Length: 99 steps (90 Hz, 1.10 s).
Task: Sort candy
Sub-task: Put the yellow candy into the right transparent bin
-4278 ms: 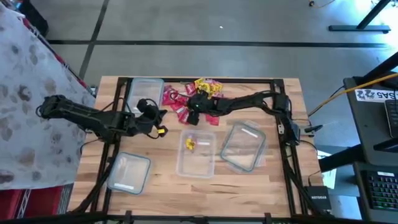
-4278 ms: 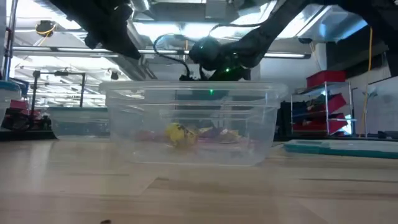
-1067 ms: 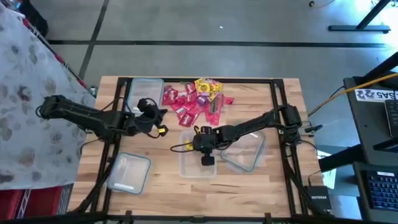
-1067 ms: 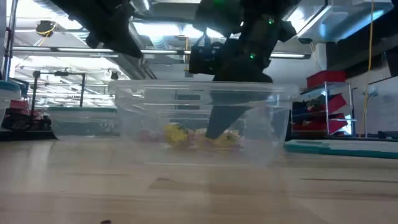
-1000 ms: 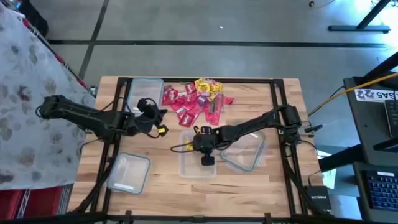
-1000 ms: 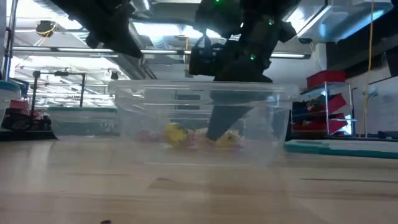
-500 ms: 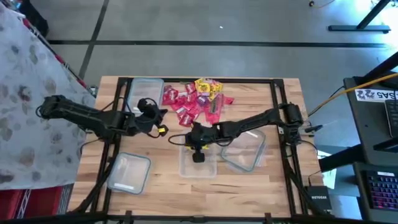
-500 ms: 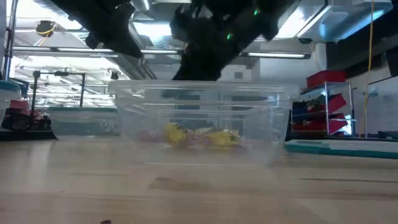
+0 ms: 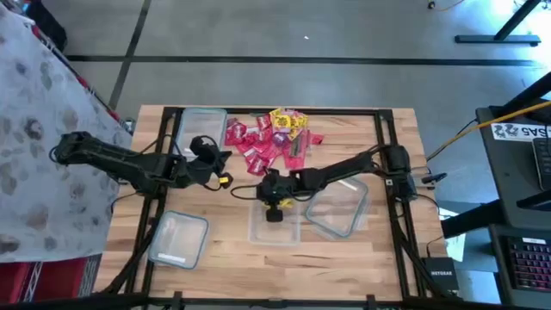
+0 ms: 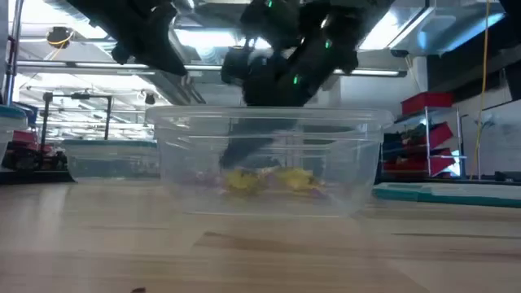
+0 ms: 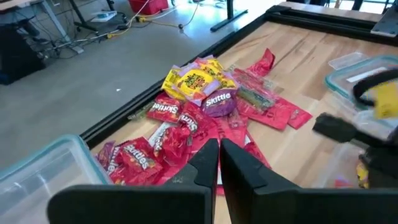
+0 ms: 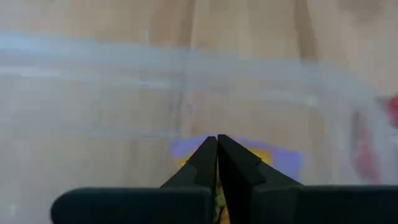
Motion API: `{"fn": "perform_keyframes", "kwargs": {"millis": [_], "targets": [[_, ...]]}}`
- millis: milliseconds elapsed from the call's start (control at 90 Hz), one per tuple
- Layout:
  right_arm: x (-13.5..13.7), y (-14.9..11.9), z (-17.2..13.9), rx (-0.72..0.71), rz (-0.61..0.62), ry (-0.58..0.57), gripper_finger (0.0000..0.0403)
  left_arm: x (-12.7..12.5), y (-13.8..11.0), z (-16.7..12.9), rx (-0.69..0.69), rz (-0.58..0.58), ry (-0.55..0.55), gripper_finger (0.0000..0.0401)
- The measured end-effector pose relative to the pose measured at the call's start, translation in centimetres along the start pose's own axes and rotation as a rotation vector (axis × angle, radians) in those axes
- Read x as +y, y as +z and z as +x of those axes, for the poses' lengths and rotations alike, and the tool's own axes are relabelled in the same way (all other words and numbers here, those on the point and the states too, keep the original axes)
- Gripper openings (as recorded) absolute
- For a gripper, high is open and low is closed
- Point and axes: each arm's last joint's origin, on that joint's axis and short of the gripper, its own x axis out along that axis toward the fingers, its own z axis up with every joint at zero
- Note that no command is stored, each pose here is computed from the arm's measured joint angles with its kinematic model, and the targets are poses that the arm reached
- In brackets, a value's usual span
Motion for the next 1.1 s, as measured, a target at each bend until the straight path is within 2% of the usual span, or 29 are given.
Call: {"fn": "perform_keyframes", "kwargs": {"millis": [78,156,344,433,678,789,978,1100], "targets": [[-0.1,0.7,-1.7,0.0,-0.031,-0.001,0.0001,0.0,0.0,0.0,0.0,0.0,0.0,0.0],[-0.2,0.7,-3.6,0.062,-0.081,-0.026,0.0001,0.0,0.0,0.0,0.0,0.004,0.0,0.0],[-2.1,1.0,-7.8,0.164,-0.127,-0.304,0.0001,0.0,0.0,0.0,0.0,0.014,0.0,0.0],[-4.3,0.6,-8.5,0.211,-0.087,-0.391,0.0001,0.0,0.0,0.0,0.001,0.036,0.002,0.0],[-12.2,-1.4,-8.5,0.247,0.07,-0.477,0.0008,0.5,-0.1,0.4,0.025,0.066,0.032,0.0],[-15.7,-2.2,-9.1,0.214,0.135,-0.476,0.0045,0.9,-0.3,0.7,0.044,0.077,0.055,0.0],[-20.5,-4.1,-8.7,0.148,0.202,-0.422,0.0146,1.6,0.0,1.4,0.05,0.094,0.099,0.0],[-22.0,-5.9,-7.5,0.217,0.169,-0.411,0.0196,2.0,0.0,1.9,0.083,0.081,0.063,0.0]]}}
